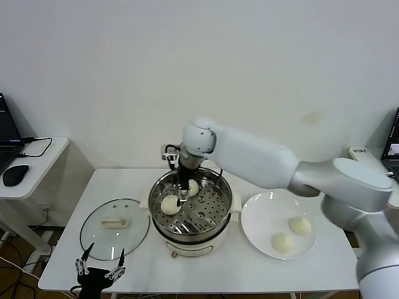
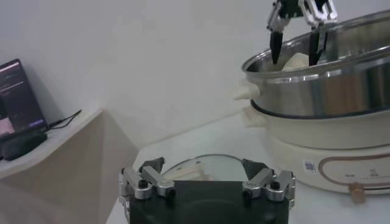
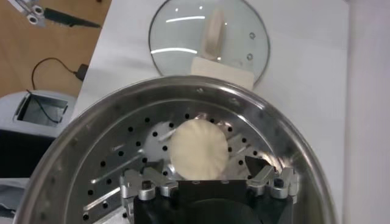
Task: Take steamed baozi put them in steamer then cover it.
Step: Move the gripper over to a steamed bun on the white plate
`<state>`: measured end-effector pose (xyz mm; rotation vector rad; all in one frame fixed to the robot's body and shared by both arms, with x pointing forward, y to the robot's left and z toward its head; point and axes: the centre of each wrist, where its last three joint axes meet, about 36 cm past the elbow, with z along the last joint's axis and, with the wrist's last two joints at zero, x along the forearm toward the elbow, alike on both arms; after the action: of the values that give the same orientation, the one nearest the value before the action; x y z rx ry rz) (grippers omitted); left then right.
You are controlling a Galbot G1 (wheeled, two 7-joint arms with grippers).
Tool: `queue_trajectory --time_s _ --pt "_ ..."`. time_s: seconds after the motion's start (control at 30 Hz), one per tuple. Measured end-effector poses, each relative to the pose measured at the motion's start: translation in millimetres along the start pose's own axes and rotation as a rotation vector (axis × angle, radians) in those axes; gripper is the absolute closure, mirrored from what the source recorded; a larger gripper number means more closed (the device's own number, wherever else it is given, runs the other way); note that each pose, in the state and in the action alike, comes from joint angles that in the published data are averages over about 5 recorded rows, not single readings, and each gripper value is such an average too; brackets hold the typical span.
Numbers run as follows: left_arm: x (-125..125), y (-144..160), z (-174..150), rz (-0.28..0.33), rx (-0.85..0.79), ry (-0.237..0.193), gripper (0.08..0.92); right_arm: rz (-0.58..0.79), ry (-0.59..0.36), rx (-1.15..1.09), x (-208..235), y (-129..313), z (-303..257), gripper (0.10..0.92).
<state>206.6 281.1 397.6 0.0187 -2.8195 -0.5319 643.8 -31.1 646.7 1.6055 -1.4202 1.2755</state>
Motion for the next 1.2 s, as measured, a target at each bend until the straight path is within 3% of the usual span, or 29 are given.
queue_trajectory --time_s 0.23,0.5,0.83,1.2 --pt "3.2 0.1 0.3 0.004 -0.002 0.007 0.177 0.017 -0.017 -0.001 55.7 28.0 62.7 0.200" --pt "0.6 -0.3 3.1 0.011 -0.003 0.010 0.177 0.033 0.058 -0.056 85.8 68.4 144.6 0.200" --pt "1.2 -3.3 10.5 0.015 0.003 0.034 0.177 -0.013 0.185 -0.118 51.2 105.6 211.6 0.200" --pt "0.0 -2.9 17.6 0.007 0.003 0.054 0.177 -0.098 0.247 -0.196 0.4 132.2 257.3 0.200"
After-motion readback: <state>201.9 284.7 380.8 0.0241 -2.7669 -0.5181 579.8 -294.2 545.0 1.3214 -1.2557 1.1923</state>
